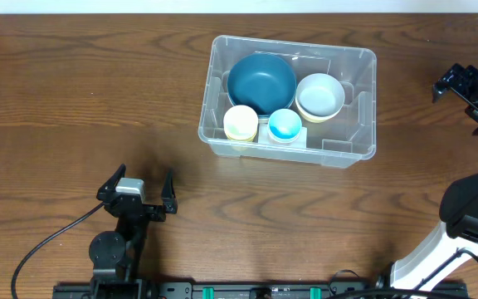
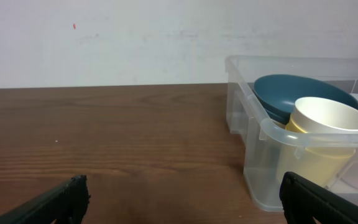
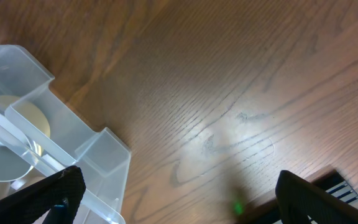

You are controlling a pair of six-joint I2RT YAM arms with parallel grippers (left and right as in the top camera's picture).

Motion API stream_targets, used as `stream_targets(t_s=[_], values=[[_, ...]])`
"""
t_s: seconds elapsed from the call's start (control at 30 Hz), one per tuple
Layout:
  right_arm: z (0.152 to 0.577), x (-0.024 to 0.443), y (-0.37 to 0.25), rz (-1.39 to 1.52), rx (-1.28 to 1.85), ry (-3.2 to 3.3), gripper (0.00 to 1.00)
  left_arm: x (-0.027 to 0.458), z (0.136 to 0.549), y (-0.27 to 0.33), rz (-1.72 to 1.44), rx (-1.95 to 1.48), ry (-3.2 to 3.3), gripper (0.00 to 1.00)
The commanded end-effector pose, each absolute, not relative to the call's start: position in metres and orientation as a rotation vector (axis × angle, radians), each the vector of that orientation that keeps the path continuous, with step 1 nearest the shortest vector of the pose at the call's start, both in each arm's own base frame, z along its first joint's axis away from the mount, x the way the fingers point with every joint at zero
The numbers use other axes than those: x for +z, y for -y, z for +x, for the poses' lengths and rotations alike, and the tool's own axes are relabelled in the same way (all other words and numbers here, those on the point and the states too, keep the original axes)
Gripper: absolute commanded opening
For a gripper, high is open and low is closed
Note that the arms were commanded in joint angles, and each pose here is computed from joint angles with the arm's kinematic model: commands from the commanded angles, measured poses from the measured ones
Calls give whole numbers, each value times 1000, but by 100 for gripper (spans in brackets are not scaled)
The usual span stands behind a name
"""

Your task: Pack container

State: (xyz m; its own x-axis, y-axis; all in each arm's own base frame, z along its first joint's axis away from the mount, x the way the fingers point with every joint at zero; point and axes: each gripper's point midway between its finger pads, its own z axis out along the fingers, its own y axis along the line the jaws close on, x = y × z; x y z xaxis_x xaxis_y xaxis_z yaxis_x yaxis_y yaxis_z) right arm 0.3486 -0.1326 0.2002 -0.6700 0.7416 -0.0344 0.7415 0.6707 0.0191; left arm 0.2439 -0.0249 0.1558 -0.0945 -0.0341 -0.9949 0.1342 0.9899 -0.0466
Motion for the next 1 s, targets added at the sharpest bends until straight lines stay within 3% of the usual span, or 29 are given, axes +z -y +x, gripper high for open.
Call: stream_targets(t_s=[0.0, 0.17, 0.37, 0.67, 0.97], values=[[349, 200, 132, 1282, -1, -2826, 99, 141, 243, 26, 95, -140, -1706, 98], [346, 220, 128, 1245, 6, -2776, 99, 141, 243, 26, 96, -139, -1706, 98], [324, 286, 109, 1126, 31, -2613, 99, 141, 243, 26, 95, -140, -1706, 98], [257, 389, 30, 739, 157, -2374, 99, 141, 243, 26, 95, -140, -1706, 98], [186, 415, 30, 652, 108, -2150, 99, 141, 243, 26, 95, -140, -1706, 98]])
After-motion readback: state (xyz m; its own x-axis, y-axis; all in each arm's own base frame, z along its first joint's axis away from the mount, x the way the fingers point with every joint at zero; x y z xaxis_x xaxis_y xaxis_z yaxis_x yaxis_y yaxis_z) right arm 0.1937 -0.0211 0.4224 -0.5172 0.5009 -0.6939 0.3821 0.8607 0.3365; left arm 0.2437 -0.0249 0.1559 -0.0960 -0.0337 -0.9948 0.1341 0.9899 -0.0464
